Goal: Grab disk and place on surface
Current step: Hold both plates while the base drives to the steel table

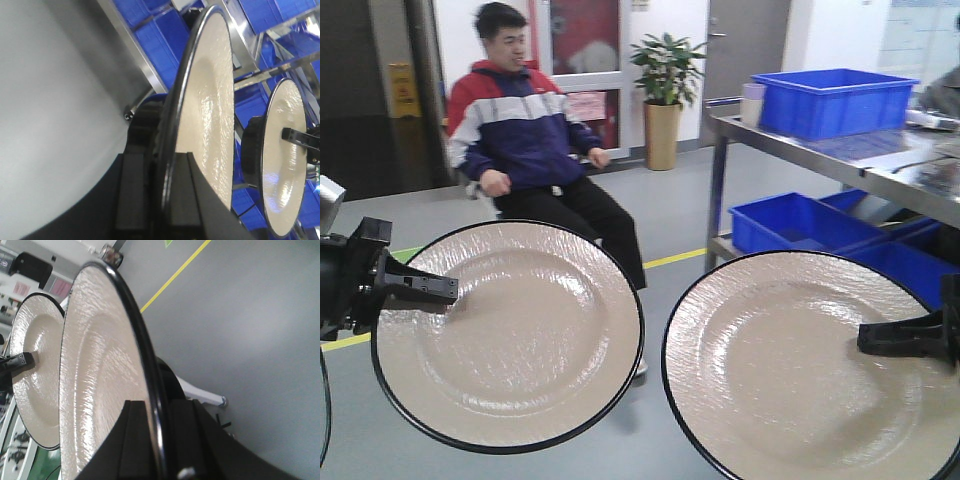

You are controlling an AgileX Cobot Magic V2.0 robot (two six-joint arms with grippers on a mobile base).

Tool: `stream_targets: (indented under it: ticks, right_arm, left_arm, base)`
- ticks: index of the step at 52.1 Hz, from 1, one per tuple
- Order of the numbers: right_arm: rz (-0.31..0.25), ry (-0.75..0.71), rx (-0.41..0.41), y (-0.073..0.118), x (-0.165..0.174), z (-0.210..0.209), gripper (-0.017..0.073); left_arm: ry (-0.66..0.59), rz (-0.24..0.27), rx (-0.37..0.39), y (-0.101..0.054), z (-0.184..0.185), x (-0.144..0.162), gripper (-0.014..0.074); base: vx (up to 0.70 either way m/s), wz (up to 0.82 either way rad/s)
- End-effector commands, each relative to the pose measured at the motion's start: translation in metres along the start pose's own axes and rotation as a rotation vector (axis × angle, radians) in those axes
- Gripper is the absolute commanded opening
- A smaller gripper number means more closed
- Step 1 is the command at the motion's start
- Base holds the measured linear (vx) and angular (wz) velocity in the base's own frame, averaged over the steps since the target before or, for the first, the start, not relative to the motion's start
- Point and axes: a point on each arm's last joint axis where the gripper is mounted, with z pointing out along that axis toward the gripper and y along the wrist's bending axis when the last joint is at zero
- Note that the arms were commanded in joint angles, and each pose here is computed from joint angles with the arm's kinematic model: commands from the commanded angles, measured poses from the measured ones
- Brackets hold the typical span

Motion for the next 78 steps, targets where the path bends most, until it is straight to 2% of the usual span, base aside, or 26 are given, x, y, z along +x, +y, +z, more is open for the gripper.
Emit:
stream_targets:
  ticks: [1,31,78]
  right_arm:
    - [-0.014,-0.044,-0.148,0.0286,-0.0042,-0.0098,-0.0008]
    - [-0.015,-0.033,-0.156,0.0293,-0.0032,-0.0099,-0.0008]
    - [-0.014,-0.035,-0.155,0.0291,-0.0034,-0.0098,-0.0008]
  left_arm:
    - [-0.073,0.006,0.144,-0.035,-0.0138,-0.0042,-0.0001]
    - [-0.073,0.007,0.144,-0.035,-0.0138,-0.0042,-0.0001]
    - [-0.073,0.007,0.144,-0.035,-0.0138,-0.0042,-0.0001]
  base:
    - [0.17,-0.42]
    - [0.29,-0.22]
    - [0.5,-0.15]
